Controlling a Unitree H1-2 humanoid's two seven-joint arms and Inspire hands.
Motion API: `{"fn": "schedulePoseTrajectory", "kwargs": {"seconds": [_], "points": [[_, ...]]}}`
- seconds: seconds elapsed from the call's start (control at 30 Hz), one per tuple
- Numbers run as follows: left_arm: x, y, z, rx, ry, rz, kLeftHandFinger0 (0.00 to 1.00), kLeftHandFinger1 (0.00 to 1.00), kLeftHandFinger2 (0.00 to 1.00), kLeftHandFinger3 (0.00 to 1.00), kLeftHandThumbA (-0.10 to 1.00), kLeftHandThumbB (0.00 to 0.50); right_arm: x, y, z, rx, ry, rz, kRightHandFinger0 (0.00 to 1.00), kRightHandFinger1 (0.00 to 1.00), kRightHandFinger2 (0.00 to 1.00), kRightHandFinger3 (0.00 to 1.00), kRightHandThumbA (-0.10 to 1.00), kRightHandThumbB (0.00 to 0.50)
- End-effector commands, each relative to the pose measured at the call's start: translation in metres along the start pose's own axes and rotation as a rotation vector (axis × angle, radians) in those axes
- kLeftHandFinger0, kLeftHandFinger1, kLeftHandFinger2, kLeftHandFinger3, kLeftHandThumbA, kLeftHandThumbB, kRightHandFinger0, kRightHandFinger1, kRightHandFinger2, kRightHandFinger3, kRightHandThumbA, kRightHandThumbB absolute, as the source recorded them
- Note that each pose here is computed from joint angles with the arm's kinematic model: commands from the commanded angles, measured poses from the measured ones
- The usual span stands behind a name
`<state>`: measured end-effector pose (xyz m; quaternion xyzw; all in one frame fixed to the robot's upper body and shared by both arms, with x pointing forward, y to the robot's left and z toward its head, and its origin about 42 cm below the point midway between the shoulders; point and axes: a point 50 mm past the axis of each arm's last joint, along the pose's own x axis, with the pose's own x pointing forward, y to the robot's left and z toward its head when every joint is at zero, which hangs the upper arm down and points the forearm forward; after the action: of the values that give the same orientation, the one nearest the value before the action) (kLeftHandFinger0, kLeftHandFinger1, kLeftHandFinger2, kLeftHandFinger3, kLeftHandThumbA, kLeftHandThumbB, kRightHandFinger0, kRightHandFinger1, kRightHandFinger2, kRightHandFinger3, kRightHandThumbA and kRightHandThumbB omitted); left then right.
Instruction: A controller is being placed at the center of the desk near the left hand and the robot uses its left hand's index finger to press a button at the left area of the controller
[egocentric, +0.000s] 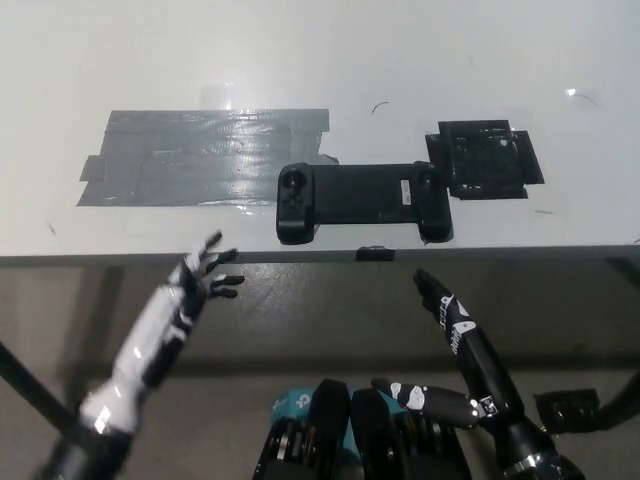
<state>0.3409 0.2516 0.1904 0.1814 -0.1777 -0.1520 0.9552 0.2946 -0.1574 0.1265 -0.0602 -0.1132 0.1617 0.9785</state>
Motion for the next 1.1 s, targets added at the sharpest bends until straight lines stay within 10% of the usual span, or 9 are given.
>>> {"fn": "schedulePoseTrajectory", "kwargs": {"seconds": [0.0, 0.13, 0.23, 0.57, 1.07], "points": [[0.06, 0.058, 0.041, -0.178, 0.111, -0.277, 0.0, 0.0, 0.01, 1.0, 1.0, 0.357, 0.005, 0.002, 0.013, -0.016, -0.086, 0.022, 1.0, 1.0, 1.0, 1.0, 1.0, 0.247], [0.107, 0.083, 0.04, -0.502, 0.253, -0.55, 0.0, 0.03, 0.28, 1.0, 1.0, 0.334, 0.004, 0.002, 0.011, -0.026, -0.086, 0.023, 1.0, 1.0, 1.0, 1.0, 1.0, 0.248], [0.126, 0.092, 0.033, -0.52, 0.312, -0.617, 0.0, 0.0, 0.24, 1.0, 1.0, 0.354, 0.006, 0.003, 0.012, -0.027, -0.089, 0.029, 1.0, 1.0, 1.0, 1.0, 1.0, 0.253], [0.165, 0.104, 0.028, -0.367, 0.473, -0.69, 0.0, 0.0, 0.16, 1.0, 1.0, 0.375, 0.009, 0.002, 0.015, -0.039, -0.095, 0.037, 1.0, 1.0, 1.0, 1.0, 1.0, 0.26], [0.194, 0.129, 0.05, -0.017, 0.642, -0.738, 0.02, 0.19, 0.54, 1.0, 1.0, 0.37, 0.011, 0.0, 0.018, -0.051, -0.094, 0.049, 1.0, 1.0, 1.0, 1.0, 1.0, 0.262]]}}
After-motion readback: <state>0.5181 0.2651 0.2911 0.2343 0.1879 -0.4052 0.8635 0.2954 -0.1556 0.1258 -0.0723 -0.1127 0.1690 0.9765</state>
